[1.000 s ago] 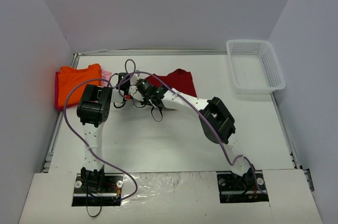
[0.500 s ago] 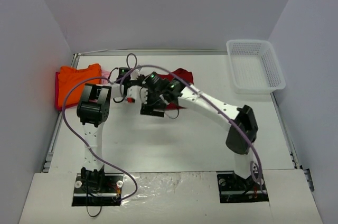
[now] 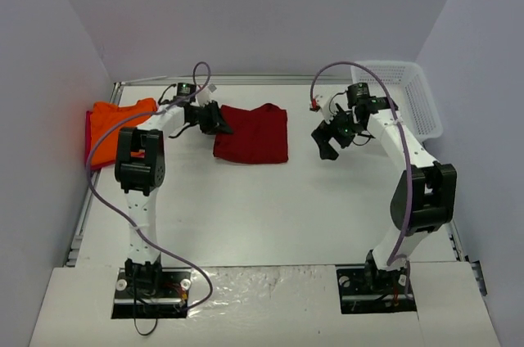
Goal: Fold and stack the t-shirts
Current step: Put the neatly folded tshirt into the corner of the board with the left arm
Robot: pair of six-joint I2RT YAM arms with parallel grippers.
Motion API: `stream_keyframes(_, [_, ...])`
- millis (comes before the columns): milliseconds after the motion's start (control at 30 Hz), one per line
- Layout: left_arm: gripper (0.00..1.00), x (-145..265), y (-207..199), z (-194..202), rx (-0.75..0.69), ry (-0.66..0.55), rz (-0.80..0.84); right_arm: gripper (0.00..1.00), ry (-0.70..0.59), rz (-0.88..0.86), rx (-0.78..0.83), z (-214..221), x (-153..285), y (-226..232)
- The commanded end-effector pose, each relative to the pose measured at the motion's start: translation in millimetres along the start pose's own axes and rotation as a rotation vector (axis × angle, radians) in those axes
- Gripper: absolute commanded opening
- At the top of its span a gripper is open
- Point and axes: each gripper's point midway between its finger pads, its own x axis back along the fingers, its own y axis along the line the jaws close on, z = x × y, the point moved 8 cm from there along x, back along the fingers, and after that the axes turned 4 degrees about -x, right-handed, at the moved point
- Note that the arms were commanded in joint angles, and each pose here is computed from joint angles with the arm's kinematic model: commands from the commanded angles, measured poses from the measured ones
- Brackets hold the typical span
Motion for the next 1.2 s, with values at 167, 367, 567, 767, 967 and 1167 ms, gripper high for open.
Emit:
stream_keyframes(167, [0.02, 103.2, -27.7, -50.2, -0.171, -0.074, -0.151, 0.97, 0.015, -0.175, -0.091, 32.9, -37.4, 27.4])
stream_keyframes(367, [0.02, 150.8, -29.0, -67.9, -0.195, -0.082, -0.242, 1.00, 0.085, -0.221, -0.136, 51.1, -60.0, 29.2])
stream_keyframes(567, [0.02, 191.4, -34.2, -79.1, -0.259, -0.097, -0.308, 1.00, 0.116, -0.225, -0.139, 55.4, -67.9, 31.6])
stream_keyframes(767, [0.02, 212.5, -36.7, -78.3, -0.342, -0.075, -0.390, 1.00, 0.148, -0.210, -0.139, 59.1, -72.5, 32.6])
stream_keyframes(967, [0.02, 218.8, -26.3, -72.9, -0.358, -0.019, -0.427, 1.00, 0.161, -0.208, -0.139, 61.9, -73.8, 32.7])
stream_keyframes(1167, [0.03, 235.8, -16.9, -77.8, -0.387, -0.039, -0.484, 1.00, 0.183, -0.205, -0.138, 64.3, -77.7, 33.0])
